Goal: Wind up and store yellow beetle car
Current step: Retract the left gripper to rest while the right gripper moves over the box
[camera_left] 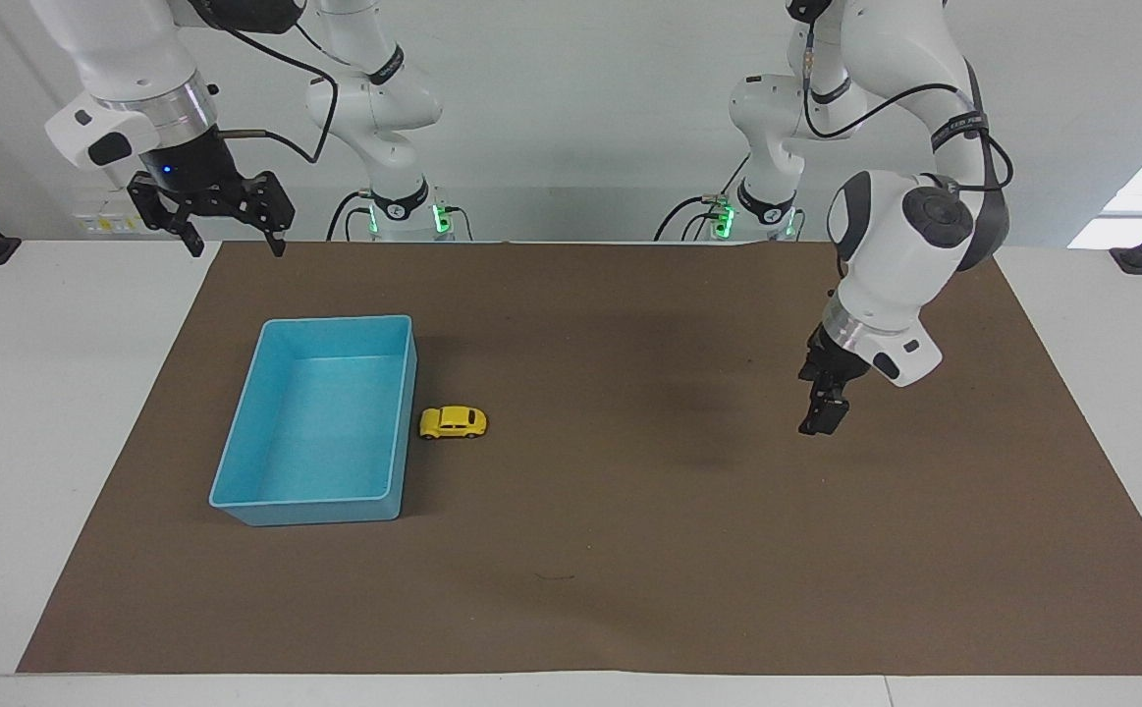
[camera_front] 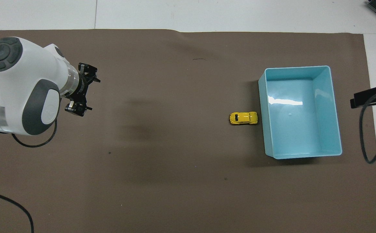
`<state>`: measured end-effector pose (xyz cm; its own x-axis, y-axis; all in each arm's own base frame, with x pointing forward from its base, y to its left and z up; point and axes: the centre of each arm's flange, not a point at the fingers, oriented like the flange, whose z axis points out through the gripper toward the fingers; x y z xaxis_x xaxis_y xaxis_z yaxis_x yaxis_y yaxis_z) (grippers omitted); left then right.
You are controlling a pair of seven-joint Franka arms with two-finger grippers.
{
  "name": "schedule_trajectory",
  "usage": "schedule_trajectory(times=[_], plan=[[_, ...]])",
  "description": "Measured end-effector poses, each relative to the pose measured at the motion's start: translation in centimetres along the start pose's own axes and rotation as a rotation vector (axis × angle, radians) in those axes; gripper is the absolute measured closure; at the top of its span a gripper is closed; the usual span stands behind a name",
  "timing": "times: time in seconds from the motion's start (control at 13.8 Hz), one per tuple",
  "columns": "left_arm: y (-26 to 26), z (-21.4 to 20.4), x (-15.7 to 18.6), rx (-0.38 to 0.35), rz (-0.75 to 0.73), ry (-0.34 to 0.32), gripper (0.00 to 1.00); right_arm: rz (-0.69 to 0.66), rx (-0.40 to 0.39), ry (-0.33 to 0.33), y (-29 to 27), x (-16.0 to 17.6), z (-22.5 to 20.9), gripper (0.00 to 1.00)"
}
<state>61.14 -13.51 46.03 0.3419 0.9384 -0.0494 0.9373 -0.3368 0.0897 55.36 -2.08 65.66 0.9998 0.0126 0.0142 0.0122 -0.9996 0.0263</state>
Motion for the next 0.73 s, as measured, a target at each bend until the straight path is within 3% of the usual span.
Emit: schedule_trajectory(times=[0.29,0.73], plan=[[-1.8,-4.1,2.7,-0.008,0.217,0.005,0.00,-0.004,0.000,0.006,-0.1,0.1,-0.1,0.00],[-4.0,-6.9,6.2,0.007,0.580,0.002,0.00,-0.027,0.004,0.027,-1.3,-1.0,-1.8,0.00]])
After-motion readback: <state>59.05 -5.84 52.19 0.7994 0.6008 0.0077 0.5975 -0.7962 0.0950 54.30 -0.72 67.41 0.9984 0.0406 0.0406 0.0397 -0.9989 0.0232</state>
